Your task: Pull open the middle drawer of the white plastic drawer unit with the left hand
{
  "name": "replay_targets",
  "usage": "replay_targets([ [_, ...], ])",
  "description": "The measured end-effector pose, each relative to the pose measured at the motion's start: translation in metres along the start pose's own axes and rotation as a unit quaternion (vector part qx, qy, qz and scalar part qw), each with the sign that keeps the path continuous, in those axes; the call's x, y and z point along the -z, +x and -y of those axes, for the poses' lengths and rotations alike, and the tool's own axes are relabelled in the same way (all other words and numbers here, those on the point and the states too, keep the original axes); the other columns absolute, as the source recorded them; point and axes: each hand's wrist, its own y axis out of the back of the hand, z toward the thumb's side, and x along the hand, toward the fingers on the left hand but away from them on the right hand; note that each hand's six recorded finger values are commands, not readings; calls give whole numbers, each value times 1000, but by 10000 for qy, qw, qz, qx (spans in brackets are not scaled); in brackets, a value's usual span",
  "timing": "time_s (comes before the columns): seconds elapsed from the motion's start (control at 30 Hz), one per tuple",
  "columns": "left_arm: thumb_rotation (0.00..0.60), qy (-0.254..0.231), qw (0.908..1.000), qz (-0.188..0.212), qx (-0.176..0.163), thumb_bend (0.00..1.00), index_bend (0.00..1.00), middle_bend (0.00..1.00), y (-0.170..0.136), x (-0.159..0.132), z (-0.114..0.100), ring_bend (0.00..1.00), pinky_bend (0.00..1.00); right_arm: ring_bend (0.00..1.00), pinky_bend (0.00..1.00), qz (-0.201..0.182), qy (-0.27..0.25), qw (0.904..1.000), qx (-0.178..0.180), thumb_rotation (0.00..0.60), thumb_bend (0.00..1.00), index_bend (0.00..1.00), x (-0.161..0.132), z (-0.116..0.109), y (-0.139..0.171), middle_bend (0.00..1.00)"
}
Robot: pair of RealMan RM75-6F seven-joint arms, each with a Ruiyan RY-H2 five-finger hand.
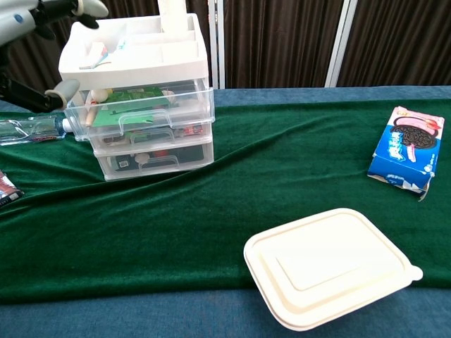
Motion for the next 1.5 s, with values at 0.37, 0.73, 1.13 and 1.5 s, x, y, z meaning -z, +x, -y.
replay_targets([
  [0.37,600,-14,9980,-245,591,536,74,90,23,-4,24,2,157,0,0,13,-10,10000,-10,600,84,64,1,0,0,0],
  [0.73,600,-2,9957,-398,839,535,101,123,33,-4,39,31,167,0,0,22,-18,10000,-11,600,84,64,2,0,-1,0],
  [1.13,600,-101,9937,-384,1044,535,156,202,37,-8,51,96,221,0,0,28,-15,10000,-19,600,84,64,2,0,-1,0],
  [1.5,600,-178,9936,-308,1073,535,230,306,34,-13,52,184,300,0,0,28,-24,10000,-5,600,84,64,2,-1,-1,0],
])
